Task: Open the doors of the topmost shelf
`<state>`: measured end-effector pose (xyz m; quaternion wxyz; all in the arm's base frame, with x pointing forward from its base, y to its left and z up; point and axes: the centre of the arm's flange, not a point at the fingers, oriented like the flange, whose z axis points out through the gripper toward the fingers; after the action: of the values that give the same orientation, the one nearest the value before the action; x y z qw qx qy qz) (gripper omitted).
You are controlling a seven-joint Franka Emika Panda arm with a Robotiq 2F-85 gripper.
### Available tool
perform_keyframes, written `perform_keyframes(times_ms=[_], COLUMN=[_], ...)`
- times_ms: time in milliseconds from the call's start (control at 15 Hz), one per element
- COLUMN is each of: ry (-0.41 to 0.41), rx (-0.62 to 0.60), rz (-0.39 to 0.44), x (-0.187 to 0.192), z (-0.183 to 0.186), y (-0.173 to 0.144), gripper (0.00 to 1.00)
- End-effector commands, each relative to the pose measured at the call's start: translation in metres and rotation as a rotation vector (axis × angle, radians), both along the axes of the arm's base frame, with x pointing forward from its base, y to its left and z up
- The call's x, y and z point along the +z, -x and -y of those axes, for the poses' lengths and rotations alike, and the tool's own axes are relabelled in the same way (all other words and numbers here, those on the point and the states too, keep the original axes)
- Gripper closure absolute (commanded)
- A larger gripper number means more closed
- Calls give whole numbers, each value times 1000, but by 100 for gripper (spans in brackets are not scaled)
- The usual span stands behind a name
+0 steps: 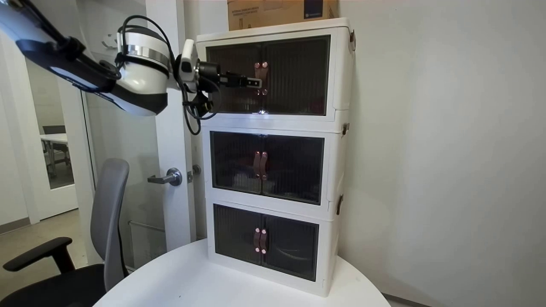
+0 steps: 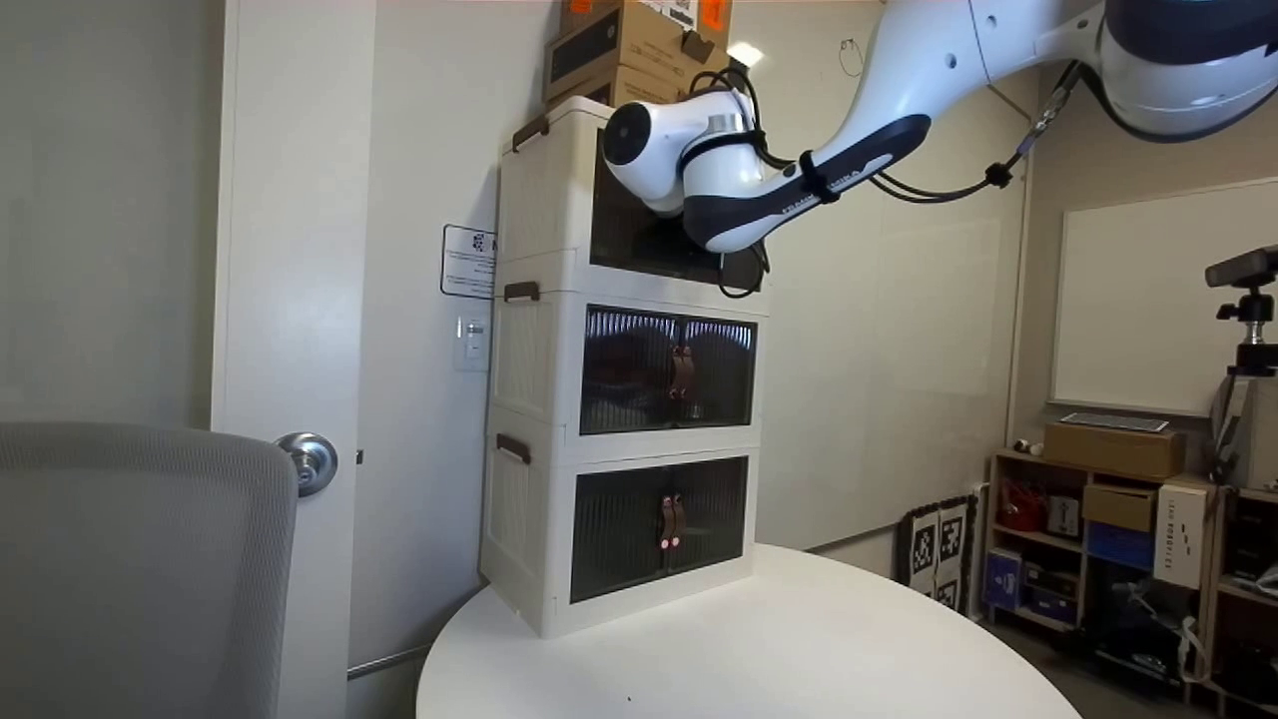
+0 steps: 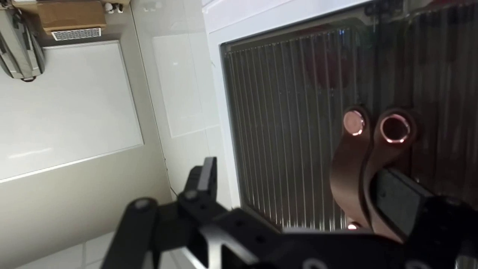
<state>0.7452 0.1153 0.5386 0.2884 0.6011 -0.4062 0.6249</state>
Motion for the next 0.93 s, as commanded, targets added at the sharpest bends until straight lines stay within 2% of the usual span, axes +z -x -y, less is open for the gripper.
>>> perform_keyframes(times_ms=[0, 600, 867], ry=[41, 81, 53], rx=[-79, -163, -99], rz=[-45, -73, -118], x=[-14, -14, -17], z=[13, -15, -33], y=[19, 76, 101], gripper=[0, 0, 0])
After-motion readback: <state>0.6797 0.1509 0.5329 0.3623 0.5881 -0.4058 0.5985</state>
